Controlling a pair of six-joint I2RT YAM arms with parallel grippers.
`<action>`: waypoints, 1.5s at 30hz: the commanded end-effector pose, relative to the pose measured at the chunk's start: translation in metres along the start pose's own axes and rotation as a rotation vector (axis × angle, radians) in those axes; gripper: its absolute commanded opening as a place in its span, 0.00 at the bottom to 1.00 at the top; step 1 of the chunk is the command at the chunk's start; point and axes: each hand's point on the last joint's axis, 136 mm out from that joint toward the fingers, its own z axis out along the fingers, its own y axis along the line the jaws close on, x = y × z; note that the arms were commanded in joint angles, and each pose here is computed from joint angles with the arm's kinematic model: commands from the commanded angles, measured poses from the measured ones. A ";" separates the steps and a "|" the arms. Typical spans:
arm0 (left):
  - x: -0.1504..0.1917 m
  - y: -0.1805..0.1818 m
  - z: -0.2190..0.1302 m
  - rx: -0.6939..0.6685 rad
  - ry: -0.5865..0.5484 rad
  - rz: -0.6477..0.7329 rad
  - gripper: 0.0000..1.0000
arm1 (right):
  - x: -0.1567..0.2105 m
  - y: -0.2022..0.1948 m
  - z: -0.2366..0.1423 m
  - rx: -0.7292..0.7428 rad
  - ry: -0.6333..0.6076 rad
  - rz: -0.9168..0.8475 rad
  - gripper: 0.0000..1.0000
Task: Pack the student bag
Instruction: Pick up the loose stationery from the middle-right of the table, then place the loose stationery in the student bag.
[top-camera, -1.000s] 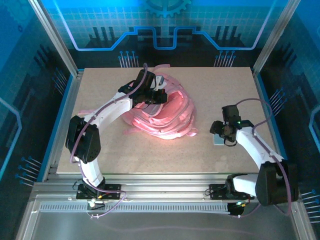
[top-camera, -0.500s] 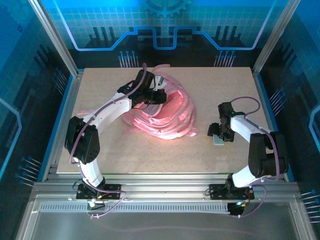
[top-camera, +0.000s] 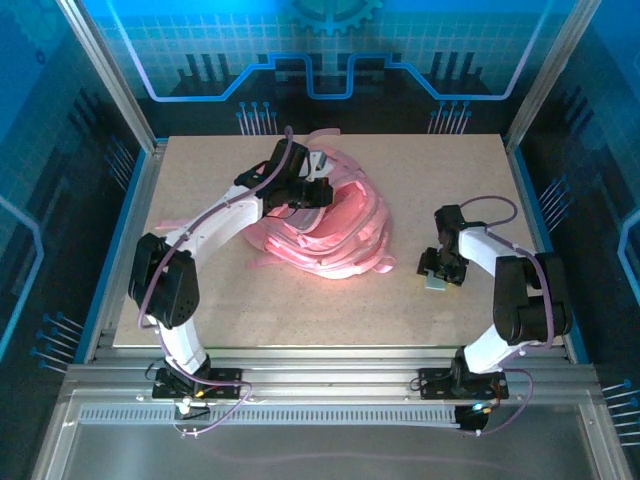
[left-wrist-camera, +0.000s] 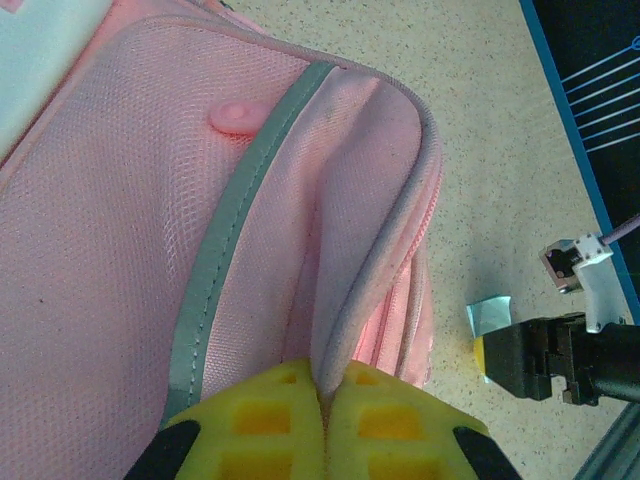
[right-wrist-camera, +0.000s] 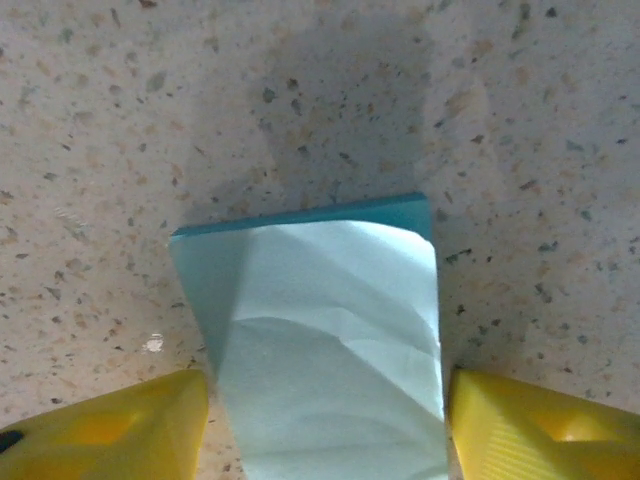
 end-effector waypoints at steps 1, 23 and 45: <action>-0.014 -0.010 -0.027 0.023 -0.062 -0.005 0.00 | 0.003 0.006 0.005 -0.046 0.024 0.037 0.55; -0.021 -0.011 -0.022 0.039 -0.064 -0.009 0.00 | -0.035 0.150 -0.139 -0.629 -0.273 -0.022 0.43; -0.024 -0.018 -0.030 0.071 -0.081 -0.031 0.00 | -0.071 0.319 -0.132 -1.009 -0.159 -0.026 0.49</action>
